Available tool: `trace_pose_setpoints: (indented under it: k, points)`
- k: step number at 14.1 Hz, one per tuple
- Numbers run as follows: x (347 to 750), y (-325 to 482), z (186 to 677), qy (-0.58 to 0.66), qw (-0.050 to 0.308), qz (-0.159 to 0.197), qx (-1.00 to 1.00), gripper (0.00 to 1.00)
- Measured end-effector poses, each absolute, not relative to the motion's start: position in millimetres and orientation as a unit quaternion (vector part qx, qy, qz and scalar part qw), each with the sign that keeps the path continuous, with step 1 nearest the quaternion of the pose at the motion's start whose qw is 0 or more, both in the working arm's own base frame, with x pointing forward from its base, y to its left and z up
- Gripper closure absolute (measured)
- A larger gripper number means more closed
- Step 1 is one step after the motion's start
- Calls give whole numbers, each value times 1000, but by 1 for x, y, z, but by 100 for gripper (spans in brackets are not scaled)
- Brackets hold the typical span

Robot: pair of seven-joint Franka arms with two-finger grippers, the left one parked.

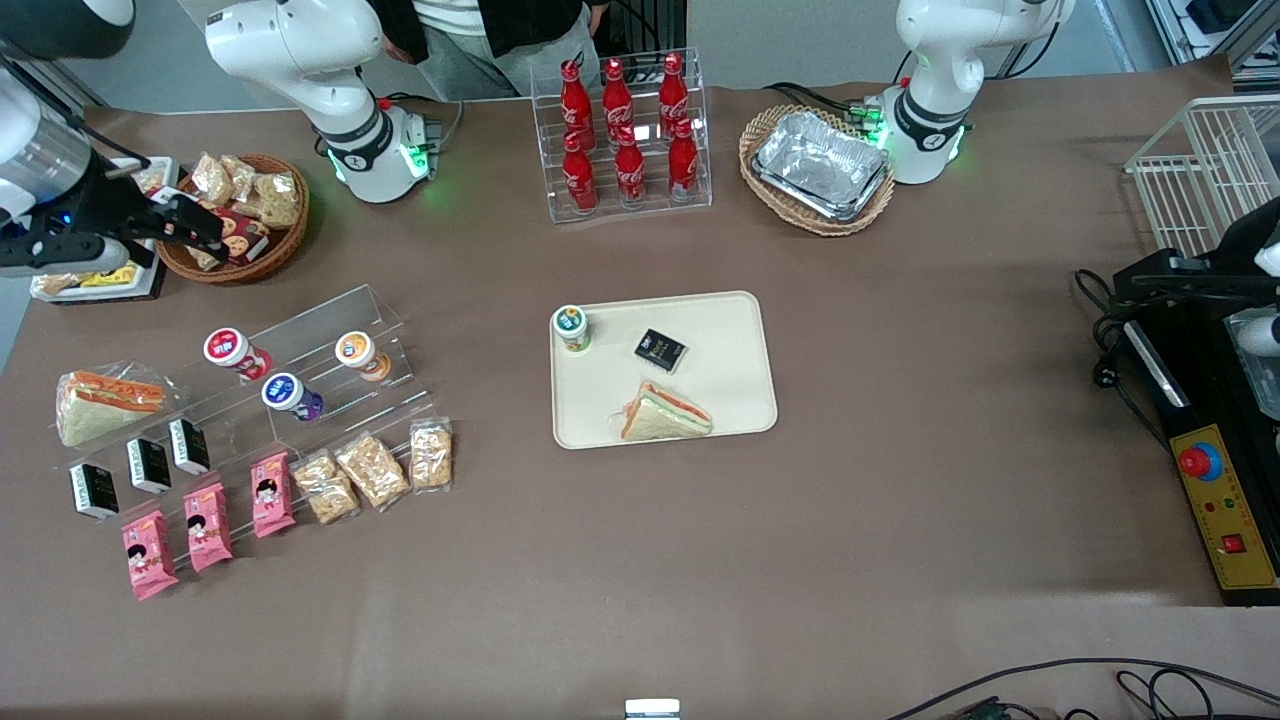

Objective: Place green gum on tray

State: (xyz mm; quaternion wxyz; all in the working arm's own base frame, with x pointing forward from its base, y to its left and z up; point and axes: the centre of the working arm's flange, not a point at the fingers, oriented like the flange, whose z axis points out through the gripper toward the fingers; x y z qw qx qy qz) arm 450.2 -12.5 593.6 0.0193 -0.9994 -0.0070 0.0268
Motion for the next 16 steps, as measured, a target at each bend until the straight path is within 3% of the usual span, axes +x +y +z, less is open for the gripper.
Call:
trace_pose_setpoints:
  k: [8, 16]
  points:
    - [468, -30, 577, -4, 21, 71, -997, 0]
    - [534, -57, 564, 16, 5, 74, -997, 0]
